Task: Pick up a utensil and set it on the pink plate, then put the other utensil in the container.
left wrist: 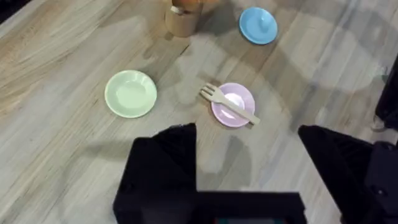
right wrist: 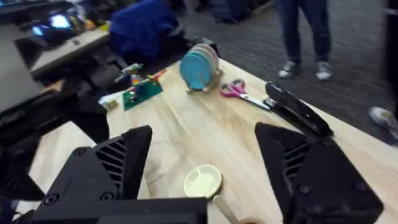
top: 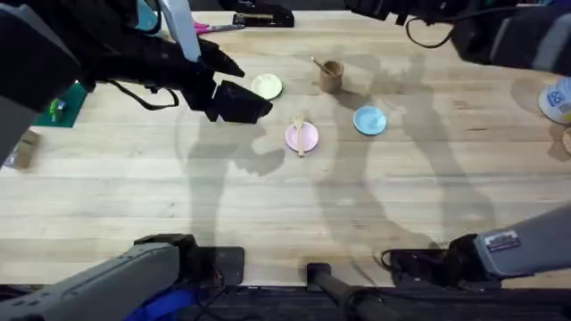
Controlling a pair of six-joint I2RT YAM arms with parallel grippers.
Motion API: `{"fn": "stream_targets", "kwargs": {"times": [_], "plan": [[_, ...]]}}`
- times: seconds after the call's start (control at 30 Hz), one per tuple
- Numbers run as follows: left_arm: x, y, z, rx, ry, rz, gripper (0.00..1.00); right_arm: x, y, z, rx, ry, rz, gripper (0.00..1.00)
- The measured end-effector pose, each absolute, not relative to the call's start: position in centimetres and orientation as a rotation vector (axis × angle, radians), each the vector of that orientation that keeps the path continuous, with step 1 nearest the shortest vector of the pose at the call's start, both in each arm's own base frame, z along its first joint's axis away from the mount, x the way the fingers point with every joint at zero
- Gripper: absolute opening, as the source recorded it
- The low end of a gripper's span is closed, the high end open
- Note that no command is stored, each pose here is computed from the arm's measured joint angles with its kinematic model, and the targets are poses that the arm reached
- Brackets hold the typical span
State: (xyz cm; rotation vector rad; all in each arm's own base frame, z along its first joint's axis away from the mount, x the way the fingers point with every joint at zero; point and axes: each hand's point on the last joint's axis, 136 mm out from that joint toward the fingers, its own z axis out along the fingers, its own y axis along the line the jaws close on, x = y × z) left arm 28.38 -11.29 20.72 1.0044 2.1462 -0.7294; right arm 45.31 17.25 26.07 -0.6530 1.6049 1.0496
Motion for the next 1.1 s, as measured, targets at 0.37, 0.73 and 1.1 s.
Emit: {"fn": "stream_targets", "kwargs": {"times": [0.37,0.73,1.1], "plan": [[28.4,-11.3,20.7,1.004,2.147,-0.729,0.995,41.0,14.9,27.8,-0.638,1.8,0.788,0.995],[28.4,-11.3,20.7,1.004,2.147,-0.729,0.998,33.6,13.3,27.2,-0.623,2.048,0.654,0.995],[28.4,-11.3,20.7,1.004,2.146,-0.729,0.995,28.9,12.7,23.6,-0.647,2.27,0.699,0.995]]}}
